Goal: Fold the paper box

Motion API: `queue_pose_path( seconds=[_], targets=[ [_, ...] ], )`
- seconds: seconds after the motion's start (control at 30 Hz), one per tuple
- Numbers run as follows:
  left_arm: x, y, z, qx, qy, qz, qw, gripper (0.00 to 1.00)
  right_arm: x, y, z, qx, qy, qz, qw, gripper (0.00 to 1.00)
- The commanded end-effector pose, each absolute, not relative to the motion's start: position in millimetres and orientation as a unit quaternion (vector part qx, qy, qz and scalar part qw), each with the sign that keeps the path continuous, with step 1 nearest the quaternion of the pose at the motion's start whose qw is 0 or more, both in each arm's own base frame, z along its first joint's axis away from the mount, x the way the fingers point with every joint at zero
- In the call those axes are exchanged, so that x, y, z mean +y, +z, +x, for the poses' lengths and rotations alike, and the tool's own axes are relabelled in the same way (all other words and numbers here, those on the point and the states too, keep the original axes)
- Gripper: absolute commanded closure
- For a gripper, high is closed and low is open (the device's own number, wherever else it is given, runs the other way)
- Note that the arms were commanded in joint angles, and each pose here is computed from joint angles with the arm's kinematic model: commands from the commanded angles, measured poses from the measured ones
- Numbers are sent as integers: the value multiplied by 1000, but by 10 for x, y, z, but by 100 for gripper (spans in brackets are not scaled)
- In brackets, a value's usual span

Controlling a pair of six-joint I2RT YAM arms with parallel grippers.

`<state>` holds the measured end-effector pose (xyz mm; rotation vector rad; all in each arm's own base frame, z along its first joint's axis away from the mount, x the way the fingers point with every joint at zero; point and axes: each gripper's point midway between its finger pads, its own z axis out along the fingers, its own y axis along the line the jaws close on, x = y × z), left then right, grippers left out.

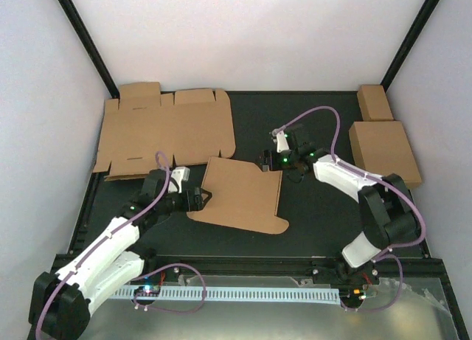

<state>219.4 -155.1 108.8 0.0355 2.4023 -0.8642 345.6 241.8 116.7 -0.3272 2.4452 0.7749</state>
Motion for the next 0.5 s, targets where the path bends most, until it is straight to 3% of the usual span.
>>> queue_pose_path(
  seconds=[0.0, 0.3, 0.47],
  targets=[
    [-1523, 1087, 2172, 903, -322, 3, 284, 1, 2479, 1092, 3514, 906, 294, -134, 272, 16],
    [-1551, 1093, 2505, 895, -299, 21, 329, 1, 2242, 959, 3376, 910, 266, -109, 297, 14],
    [-1669, 961, 2642, 901, -306, 35, 304, 1, 2162, 854, 3251, 915, 265, -97, 287, 14]
  ],
)
